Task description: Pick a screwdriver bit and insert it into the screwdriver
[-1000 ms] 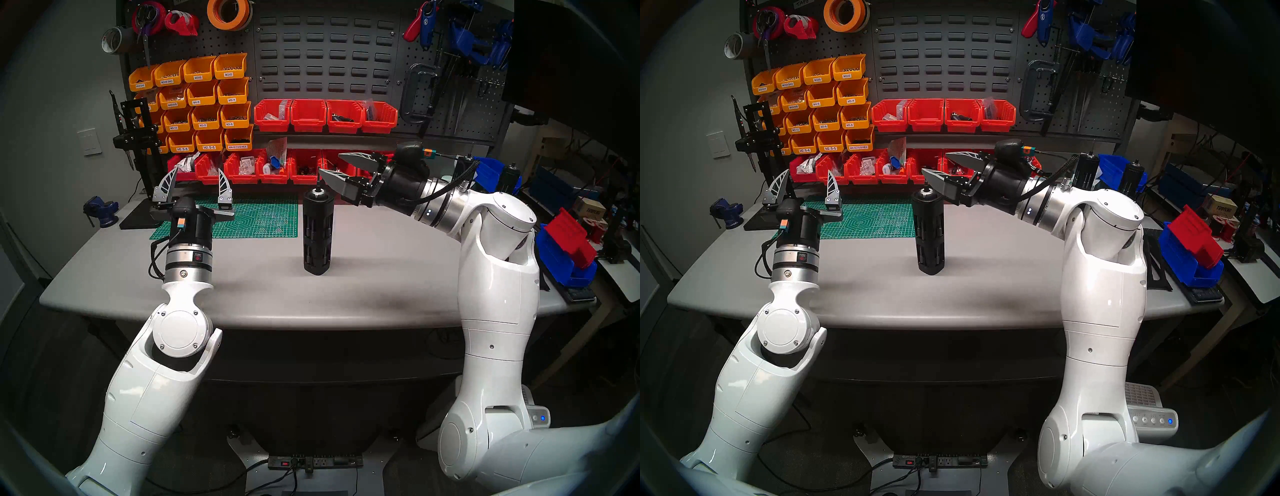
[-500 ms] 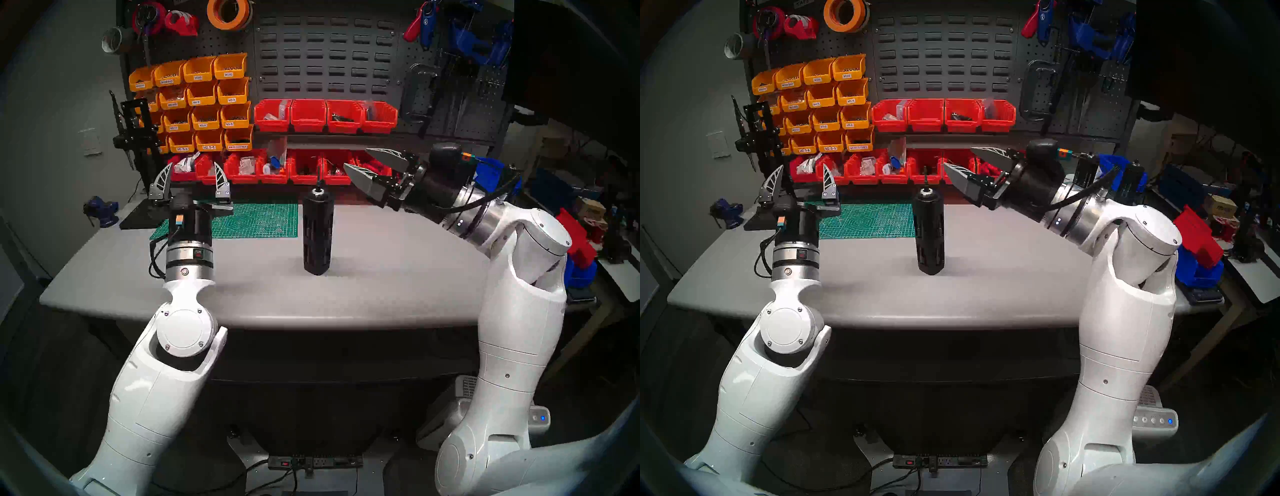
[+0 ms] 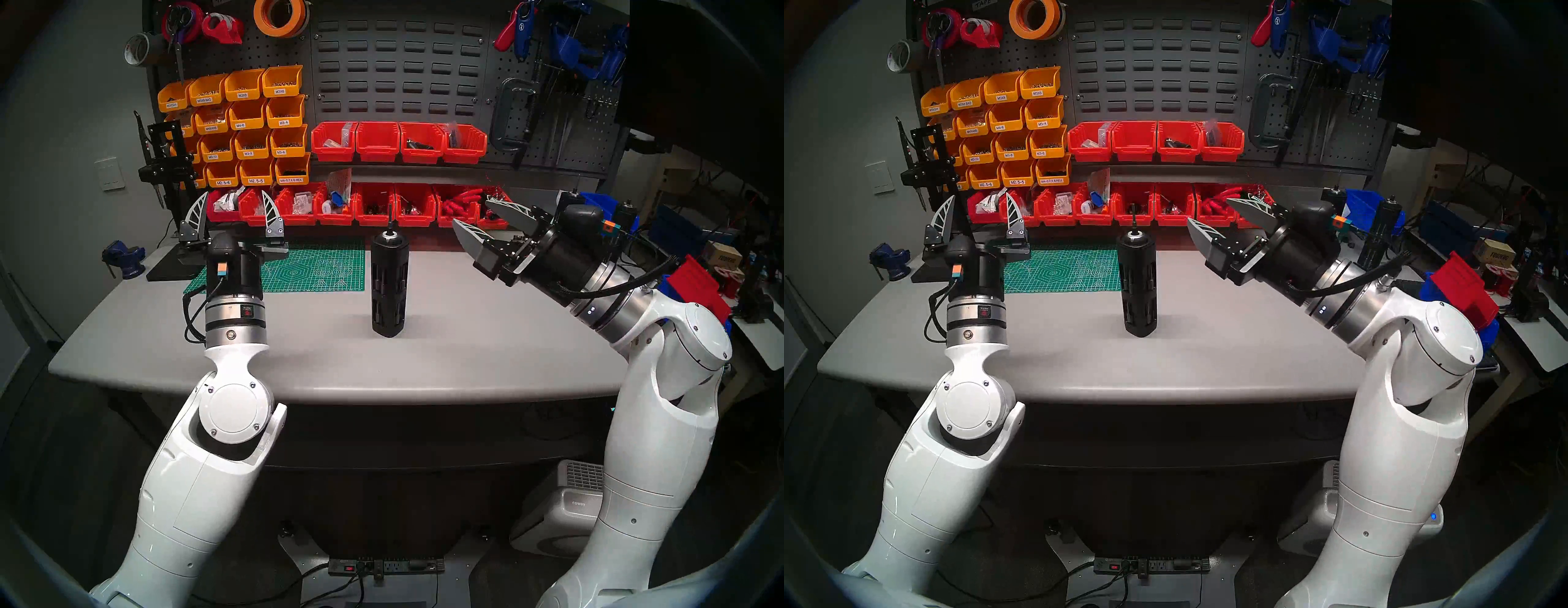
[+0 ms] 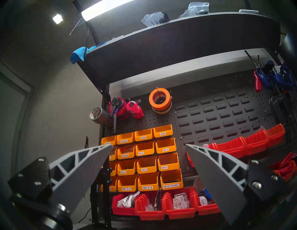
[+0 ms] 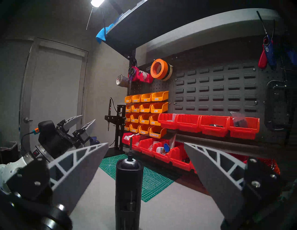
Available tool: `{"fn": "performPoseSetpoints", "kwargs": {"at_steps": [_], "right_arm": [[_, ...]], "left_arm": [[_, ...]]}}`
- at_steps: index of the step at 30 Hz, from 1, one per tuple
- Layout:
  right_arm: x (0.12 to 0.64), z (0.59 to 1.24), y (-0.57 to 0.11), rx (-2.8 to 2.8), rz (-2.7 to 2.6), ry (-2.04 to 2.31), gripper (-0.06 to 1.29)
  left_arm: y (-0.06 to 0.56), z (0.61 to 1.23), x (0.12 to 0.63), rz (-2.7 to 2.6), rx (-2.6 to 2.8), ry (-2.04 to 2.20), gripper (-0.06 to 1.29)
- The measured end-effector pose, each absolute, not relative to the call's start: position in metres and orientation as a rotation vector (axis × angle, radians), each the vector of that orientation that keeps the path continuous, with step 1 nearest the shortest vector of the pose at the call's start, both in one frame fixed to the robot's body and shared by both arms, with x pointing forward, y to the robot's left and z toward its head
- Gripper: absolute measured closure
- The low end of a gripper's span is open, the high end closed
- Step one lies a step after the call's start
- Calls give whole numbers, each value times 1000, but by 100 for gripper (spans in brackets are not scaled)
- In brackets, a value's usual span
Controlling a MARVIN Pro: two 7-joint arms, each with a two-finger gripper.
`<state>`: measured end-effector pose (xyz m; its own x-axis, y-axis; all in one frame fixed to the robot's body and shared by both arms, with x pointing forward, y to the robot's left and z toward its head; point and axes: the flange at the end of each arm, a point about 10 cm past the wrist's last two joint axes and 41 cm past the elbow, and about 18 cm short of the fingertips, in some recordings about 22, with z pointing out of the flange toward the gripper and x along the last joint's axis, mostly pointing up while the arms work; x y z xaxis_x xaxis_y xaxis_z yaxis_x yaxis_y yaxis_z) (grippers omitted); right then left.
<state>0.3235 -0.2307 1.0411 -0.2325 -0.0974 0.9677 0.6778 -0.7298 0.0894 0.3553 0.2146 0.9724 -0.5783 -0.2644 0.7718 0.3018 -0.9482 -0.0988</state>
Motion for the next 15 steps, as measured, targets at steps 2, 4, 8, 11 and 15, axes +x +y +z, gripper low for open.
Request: {"fn": "performPoseSetpoints", "kwargs": {"at_steps": [2,4,8,11,15], "right_arm": [[322,1037,-231,-1534,-2027,-678,2],[321,1031,-231,-1547,-2048,-653,2],[319,1021,-229,-1562,-2086,-605,2],[319,1014,-228,-1564,-2113,-568,2],[322,1004,-225,-1564,-2141,-524,2]], "left_arm": [[214,972,353,-2537,-1227,-66,0],[213,972,351,-2534,-1223,-70,0],[213,971,347,-2523,-1219,-80,0],[215,969,343,-2511,-1217,-89,0],[216,967,339,-2497,-1217,-97,0]]}}
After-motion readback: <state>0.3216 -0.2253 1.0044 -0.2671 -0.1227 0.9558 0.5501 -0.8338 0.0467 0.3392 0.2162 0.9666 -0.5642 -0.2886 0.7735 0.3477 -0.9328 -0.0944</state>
